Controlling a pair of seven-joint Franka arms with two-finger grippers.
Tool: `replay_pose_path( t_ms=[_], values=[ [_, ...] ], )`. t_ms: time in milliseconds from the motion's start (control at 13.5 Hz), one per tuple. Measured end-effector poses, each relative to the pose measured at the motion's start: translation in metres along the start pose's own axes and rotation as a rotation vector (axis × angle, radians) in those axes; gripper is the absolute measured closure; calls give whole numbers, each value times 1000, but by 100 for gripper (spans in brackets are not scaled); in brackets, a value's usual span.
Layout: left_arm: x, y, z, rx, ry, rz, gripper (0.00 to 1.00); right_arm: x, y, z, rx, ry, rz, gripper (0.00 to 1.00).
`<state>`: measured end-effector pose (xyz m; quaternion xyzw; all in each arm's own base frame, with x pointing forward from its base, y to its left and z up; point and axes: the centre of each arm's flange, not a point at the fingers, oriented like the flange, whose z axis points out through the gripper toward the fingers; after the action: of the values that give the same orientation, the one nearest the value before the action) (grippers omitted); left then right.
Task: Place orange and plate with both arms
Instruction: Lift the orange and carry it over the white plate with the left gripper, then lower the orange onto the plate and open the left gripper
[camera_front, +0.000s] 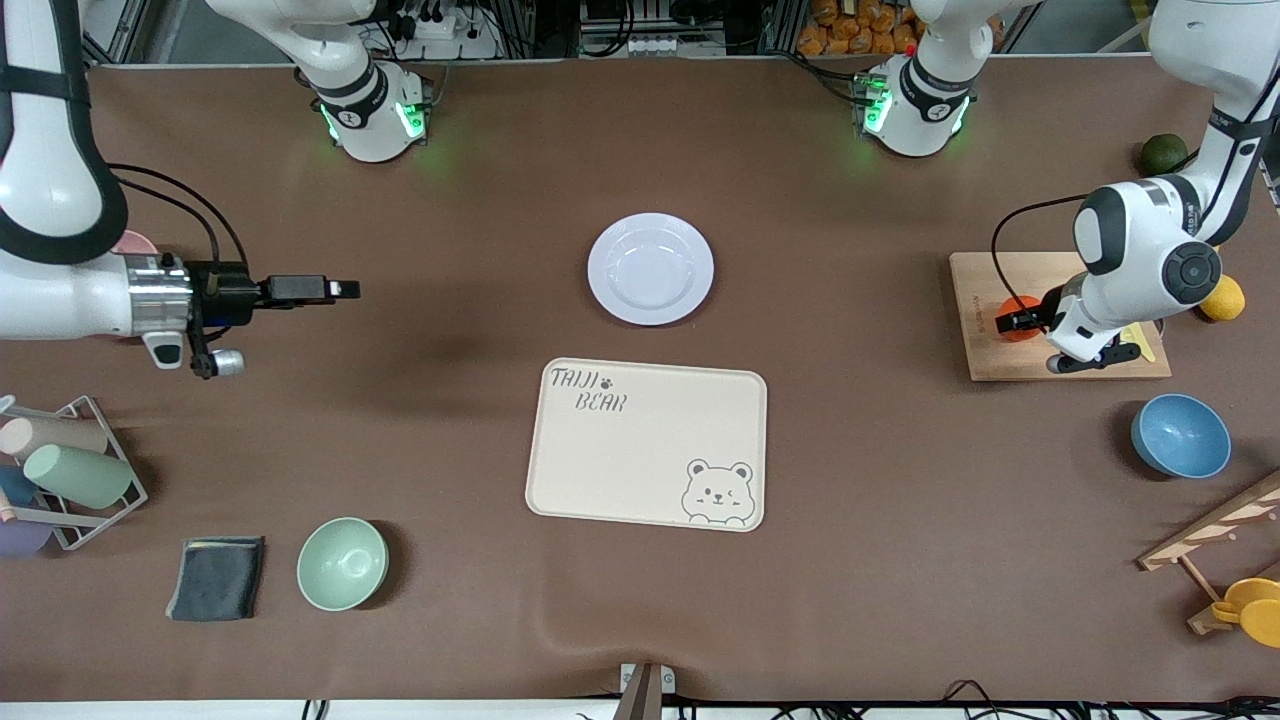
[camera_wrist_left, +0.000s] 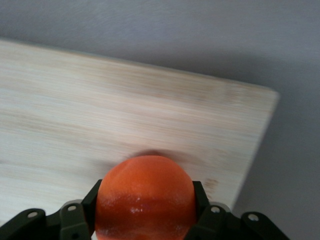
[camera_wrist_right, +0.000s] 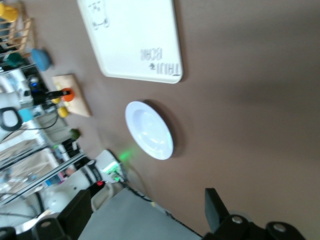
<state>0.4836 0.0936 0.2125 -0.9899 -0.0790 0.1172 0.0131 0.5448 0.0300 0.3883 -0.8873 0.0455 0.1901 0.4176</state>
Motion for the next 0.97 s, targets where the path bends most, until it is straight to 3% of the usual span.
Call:
replay_pose_path(
  t_ms=[223, 445, 594, 965],
  values=[
    [-1, 92, -80, 8, -53, 81, 28, 5, 23, 19, 61, -24, -7, 0],
    [-29, 218, -141, -15, -38, 145, 28, 12, 36, 35, 113, -37, -36, 0],
    [-66, 299, -144, -18, -32, 135, 28, 16, 48, 60, 156, -19, -60, 0],
    [-154, 454, -99, -60, -40, -1, 28, 16, 53, 128, 171, 23, -108, 0]
  ],
)
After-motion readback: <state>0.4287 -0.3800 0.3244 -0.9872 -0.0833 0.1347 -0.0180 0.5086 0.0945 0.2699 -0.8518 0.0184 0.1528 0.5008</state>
